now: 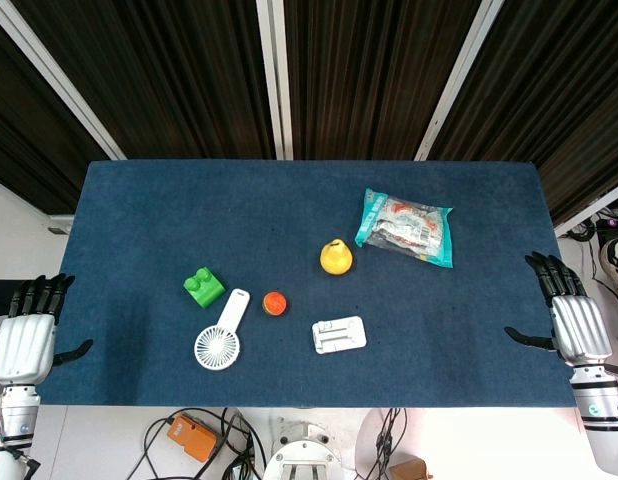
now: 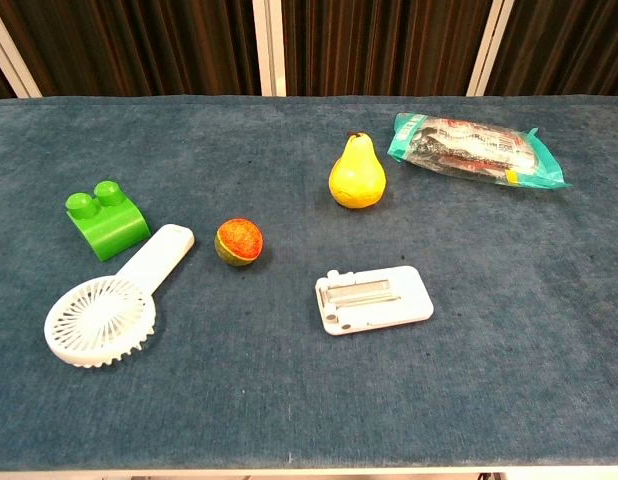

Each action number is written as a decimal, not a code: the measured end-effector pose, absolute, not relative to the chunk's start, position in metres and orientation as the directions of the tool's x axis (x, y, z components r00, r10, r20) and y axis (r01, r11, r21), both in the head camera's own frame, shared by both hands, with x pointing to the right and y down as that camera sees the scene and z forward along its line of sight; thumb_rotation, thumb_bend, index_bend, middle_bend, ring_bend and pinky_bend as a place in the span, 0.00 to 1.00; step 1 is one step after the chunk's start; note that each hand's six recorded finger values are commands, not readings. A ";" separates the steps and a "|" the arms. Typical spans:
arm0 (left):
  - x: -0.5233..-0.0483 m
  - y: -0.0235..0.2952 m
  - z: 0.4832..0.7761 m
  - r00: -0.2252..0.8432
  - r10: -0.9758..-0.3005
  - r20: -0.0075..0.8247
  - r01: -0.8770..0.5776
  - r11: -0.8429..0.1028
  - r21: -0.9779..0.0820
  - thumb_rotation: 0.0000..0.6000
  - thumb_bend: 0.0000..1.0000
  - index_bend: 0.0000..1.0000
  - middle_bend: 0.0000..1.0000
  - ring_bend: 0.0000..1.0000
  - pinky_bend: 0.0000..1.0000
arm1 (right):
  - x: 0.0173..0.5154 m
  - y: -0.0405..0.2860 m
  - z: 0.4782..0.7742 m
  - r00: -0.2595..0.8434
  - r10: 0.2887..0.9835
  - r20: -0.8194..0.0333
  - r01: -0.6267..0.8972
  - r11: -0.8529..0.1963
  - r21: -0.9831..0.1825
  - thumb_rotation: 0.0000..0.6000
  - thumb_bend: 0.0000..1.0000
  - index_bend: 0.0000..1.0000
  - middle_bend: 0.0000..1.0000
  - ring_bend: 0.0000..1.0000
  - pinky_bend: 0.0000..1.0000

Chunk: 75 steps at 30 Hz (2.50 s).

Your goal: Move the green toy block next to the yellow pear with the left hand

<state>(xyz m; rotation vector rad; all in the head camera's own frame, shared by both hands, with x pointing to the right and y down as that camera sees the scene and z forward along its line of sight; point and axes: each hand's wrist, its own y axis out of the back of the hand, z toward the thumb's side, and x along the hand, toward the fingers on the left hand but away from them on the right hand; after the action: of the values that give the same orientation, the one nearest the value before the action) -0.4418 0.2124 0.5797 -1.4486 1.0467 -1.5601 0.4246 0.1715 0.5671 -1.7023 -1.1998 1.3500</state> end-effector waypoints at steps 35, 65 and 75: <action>-0.276 0.127 0.692 0.500 -0.679 0.538 0.308 -0.441 -0.843 1.00 0.01 0.12 0.07 0.03 0.09 | 0.429 0.172 0.546 0.032 0.944 -0.329 0.240 -0.326 -0.914 1.00 0.13 0.13 0.13 0.00 0.15; -0.260 0.093 0.721 0.479 -0.627 0.614 0.475 -0.402 -0.783 1.00 0.28 0.46 0.46 0.42 0.53 | 0.431 0.176 0.555 0.012 0.934 -0.358 0.240 -0.350 -0.905 1.00 0.13 0.13 0.13 0.00 0.15; -0.183 0.051 0.708 0.573 -0.623 0.532 0.417 -0.338 -0.844 1.00 0.28 0.46 0.46 0.42 0.53 | 0.435 0.177 0.552 0.002 0.935 -0.355 0.236 -0.345 -0.909 1.00 0.13 0.13 0.13 0.00 0.15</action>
<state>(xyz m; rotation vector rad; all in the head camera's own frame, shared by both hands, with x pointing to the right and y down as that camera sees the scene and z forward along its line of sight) -0.1832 0.0507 0.7079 -1.5935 0.1788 -1.0698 0.4346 0.1774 0.5521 -1.6373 -1.2226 1.3853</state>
